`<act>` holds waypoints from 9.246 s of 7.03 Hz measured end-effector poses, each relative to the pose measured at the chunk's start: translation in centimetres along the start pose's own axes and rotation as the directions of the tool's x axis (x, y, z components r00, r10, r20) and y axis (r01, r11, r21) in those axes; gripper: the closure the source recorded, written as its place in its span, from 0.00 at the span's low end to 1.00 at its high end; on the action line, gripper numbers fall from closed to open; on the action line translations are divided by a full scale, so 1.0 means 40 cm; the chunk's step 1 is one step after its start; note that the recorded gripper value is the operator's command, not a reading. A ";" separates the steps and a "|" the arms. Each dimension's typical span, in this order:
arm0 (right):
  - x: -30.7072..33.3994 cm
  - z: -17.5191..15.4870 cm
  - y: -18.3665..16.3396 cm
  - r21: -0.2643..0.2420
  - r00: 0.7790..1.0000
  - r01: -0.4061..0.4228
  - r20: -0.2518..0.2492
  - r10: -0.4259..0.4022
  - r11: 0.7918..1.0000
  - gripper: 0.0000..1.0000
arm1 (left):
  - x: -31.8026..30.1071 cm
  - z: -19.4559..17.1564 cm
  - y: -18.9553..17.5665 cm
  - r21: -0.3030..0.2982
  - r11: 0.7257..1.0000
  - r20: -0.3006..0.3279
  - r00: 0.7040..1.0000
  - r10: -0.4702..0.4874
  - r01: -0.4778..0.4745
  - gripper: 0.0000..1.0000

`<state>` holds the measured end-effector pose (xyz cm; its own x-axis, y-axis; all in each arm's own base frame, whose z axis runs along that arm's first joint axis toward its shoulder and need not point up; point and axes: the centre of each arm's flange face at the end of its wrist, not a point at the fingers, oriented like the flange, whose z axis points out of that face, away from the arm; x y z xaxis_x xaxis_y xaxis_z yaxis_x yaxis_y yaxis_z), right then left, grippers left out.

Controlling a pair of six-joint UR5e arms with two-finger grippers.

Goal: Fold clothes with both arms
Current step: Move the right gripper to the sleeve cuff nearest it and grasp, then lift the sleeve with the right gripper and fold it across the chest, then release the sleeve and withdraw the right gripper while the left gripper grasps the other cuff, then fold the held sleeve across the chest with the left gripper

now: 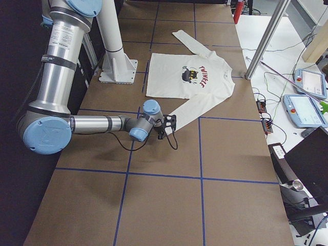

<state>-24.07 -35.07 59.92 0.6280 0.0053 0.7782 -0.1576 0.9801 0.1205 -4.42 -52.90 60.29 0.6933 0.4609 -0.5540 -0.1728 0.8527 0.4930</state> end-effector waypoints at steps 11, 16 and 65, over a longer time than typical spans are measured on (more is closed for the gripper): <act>-1.314 -0.480 -0.762 0.215 0.997 -0.010 -0.072 0.026 0.977 1.00 | -0.004 0.004 0.003 -0.005 1.000 -0.001 1.000 -0.007 0.007 0.01; -1.731 -0.017 -0.574 0.376 0.998 0.019 -0.064 0.006 0.927 0.54 | -0.015 0.019 0.018 -0.018 1.000 -0.003 1.000 -0.019 0.019 0.01; -0.312 -0.338 -0.714 -0.063 0.970 0.183 -0.154 -0.191 0.981 0.00 | 2.063 0.217 -0.966 0.447 0.858 -0.150 0.967 -0.207 0.253 0.00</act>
<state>-17.09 -60.43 38.42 0.7560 -0.1511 0.6369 0.0080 0.9750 0.2219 65.55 -49.95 1.33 0.6009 0.3061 -0.7384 0.3400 0.7382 0.5827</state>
